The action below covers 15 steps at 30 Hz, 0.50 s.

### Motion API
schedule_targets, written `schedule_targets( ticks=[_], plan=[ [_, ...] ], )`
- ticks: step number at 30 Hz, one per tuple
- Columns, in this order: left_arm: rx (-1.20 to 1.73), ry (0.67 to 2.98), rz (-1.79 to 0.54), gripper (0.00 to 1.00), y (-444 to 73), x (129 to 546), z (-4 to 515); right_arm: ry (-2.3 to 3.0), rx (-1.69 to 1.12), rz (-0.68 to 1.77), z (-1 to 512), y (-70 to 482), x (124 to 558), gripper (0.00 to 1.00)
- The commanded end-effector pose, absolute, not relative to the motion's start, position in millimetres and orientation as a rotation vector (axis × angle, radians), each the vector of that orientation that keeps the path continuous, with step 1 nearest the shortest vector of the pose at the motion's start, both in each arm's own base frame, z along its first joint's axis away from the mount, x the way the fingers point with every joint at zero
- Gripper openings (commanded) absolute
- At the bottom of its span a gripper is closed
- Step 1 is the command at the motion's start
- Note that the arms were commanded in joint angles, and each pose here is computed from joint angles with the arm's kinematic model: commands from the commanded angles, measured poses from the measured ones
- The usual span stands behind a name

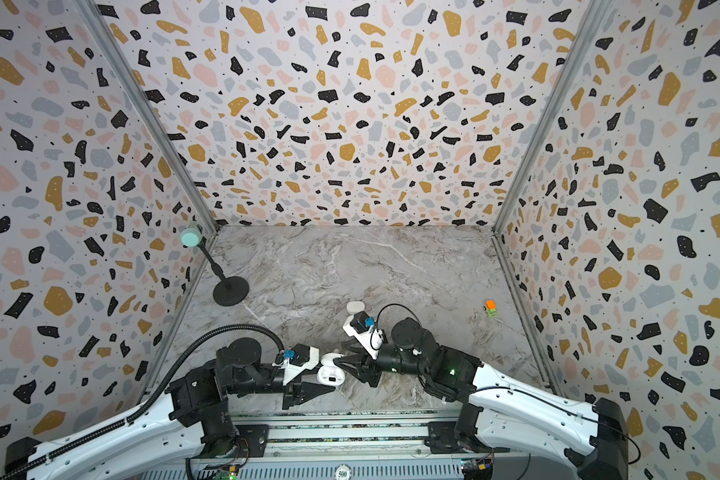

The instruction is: Insert the wireless bluetooth earbuds into the charging case

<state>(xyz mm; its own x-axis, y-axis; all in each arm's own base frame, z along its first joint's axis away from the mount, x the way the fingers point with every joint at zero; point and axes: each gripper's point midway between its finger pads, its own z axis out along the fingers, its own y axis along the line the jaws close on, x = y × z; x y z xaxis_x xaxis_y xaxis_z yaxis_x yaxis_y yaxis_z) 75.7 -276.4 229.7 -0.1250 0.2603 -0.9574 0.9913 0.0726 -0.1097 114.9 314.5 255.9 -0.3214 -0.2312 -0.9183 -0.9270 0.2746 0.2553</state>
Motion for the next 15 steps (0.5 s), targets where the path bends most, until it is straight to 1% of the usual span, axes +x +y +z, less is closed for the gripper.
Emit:
schedule_targets(
  ticks=[1, 7, 12, 15],
  plan=[
    [1.292, 1.458, -1.147, 0.00, -278.3, 71.7, 241.0, 1.666, -1.041, 1.115, 282.7, 316.8, 115.0, 0.40],
    [1.293, 1.461, -1.149, 0.00, -278.6, 71.8, 240.4, 1.658, -1.050, 1.125, 283.5, 316.7, 112.4, 0.31],
    [1.292, 1.461, -1.148, 0.00, -278.7, 72.0, 240.4, 1.651, -1.060, 1.134, 284.3, 317.1, 110.5, 0.26],
    [1.288, 1.462, -1.148, 0.00, -278.3, 72.1, 240.4, 1.649, -1.057, 1.131, 284.6, 316.3, 110.6, 0.26]
  ],
)
